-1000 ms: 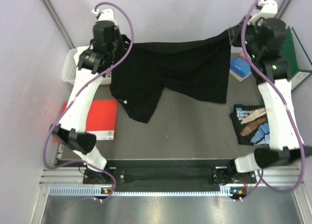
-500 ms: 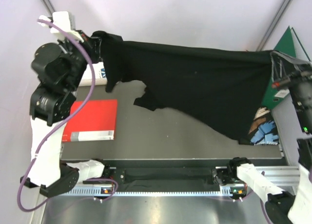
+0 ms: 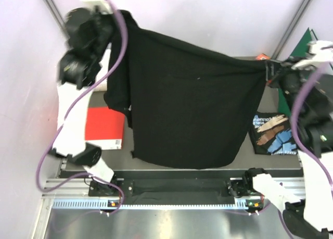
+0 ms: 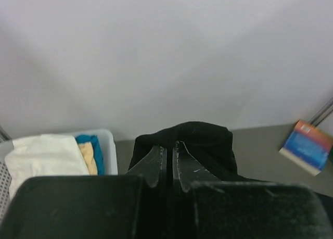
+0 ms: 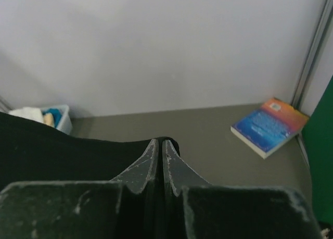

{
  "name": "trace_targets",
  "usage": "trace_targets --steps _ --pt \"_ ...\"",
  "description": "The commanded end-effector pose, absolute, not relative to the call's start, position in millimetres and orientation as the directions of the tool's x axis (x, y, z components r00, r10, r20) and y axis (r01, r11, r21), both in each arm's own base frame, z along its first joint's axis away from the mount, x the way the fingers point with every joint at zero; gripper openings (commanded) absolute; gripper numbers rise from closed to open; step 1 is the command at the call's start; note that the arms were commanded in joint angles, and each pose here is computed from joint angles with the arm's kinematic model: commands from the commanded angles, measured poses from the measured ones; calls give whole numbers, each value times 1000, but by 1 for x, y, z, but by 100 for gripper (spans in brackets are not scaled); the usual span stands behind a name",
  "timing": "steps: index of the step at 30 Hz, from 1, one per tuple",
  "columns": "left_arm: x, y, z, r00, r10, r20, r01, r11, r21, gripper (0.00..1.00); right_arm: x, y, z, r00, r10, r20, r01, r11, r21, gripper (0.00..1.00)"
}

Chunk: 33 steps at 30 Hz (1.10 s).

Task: Fold and stack the t-shirts
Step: Flatten the tshirt out

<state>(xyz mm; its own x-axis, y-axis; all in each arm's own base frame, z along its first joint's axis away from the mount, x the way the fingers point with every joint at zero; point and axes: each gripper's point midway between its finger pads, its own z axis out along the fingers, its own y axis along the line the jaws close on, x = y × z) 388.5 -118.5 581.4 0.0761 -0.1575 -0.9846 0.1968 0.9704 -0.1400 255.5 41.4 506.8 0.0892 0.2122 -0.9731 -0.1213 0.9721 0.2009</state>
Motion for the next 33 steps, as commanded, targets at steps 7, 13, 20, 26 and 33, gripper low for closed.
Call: trace_targets --steps 7,13,20,26,33 --pt "533 -136 314 -535 -51 -843 166 972 -164 0 393 46 361 -160 170 -973 16 985 169 0" --pt "581 -110 223 -645 -95 -759 47 986 -163 0 504 59 264 -401 175 -899 38 984 174 0" --pt "601 -103 252 -549 -162 -820 26 977 -211 0 569 58 239 -427 172 -888 73 985 156 0" --pt "599 -103 288 -480 -166 -861 71 971 -227 0 566 34 274 -336 156 -929 135 984 116 0" --pt "578 -106 246 -591 -157 -792 62 969 -238 0 546 5 271 -358 168 -918 175 978 110 0"
